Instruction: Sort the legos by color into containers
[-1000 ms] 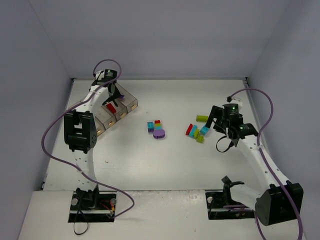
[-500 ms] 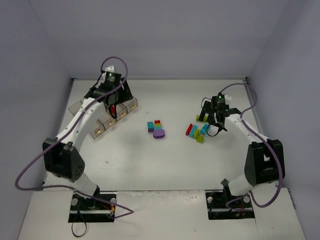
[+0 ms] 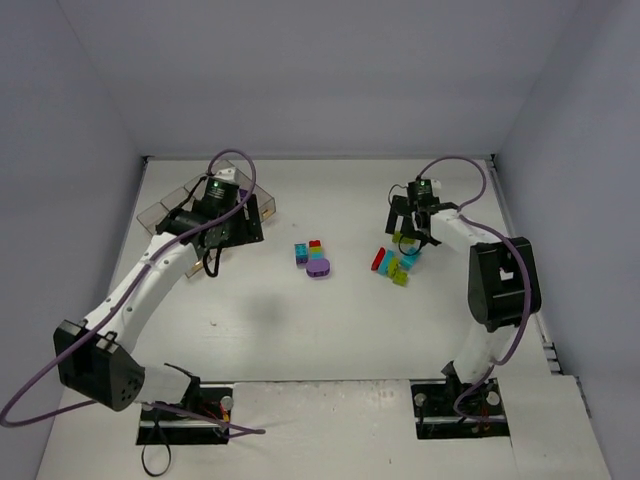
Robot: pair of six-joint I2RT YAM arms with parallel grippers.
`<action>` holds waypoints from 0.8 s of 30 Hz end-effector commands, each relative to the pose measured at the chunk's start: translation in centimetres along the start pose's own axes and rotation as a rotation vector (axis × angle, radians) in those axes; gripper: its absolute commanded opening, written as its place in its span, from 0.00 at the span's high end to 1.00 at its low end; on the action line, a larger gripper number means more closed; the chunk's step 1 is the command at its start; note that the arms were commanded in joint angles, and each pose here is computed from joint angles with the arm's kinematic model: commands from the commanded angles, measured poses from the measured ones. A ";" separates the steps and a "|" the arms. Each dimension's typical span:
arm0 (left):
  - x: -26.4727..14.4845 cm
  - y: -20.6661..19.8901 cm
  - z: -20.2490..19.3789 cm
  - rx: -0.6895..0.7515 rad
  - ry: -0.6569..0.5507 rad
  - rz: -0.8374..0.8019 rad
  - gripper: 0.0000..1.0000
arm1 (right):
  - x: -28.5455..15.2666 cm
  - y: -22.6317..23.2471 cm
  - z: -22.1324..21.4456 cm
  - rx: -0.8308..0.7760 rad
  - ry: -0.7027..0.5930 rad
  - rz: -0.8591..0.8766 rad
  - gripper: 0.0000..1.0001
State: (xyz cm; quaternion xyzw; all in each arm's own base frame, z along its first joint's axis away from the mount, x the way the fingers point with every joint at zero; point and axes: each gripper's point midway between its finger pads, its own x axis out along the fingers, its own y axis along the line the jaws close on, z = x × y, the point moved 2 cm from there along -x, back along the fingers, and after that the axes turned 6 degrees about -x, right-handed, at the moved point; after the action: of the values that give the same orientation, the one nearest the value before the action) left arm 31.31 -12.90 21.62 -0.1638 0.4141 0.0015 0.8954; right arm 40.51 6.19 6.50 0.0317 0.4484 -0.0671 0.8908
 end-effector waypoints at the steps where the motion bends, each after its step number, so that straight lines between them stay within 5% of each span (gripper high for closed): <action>1: -2.2 -0.2 1.0 0.026 -0.055 -0.038 0.32 | 0.0 1.5 2.8 -0.041 -0.085 0.040 0.00; 5: -2.1 0.1 0.6 0.033 -0.042 -0.033 0.32 | 1.2 2.0 2.4 -0.058 -0.067 0.054 0.00; 11: -2.3 0.0 0.7 0.045 -0.042 -0.044 0.32 | 2.6 1.8 1.4 -0.093 -0.044 0.036 0.19; 14: -2.4 -0.1 0.8 0.060 -0.043 -0.043 0.32 | 2.6 1.8 1.1 -0.111 -0.041 0.042 0.33; 20: -2.9 -1.2 1.7 0.099 -0.054 -0.099 0.32 | -1.5 6.0 3.3 -0.267 -0.213 0.172 0.87; 24: -3.8 -3.9 2.6 0.123 -0.036 -0.233 0.32 | -8.5 11.5 4.0 -0.489 -0.411 0.383 0.97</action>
State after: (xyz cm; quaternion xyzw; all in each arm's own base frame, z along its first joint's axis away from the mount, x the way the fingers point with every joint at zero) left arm 30.24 -13.55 23.10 -0.1410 0.4183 -0.0574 0.8954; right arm 40.34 12.43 6.75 -0.0764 0.4005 0.0842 0.9092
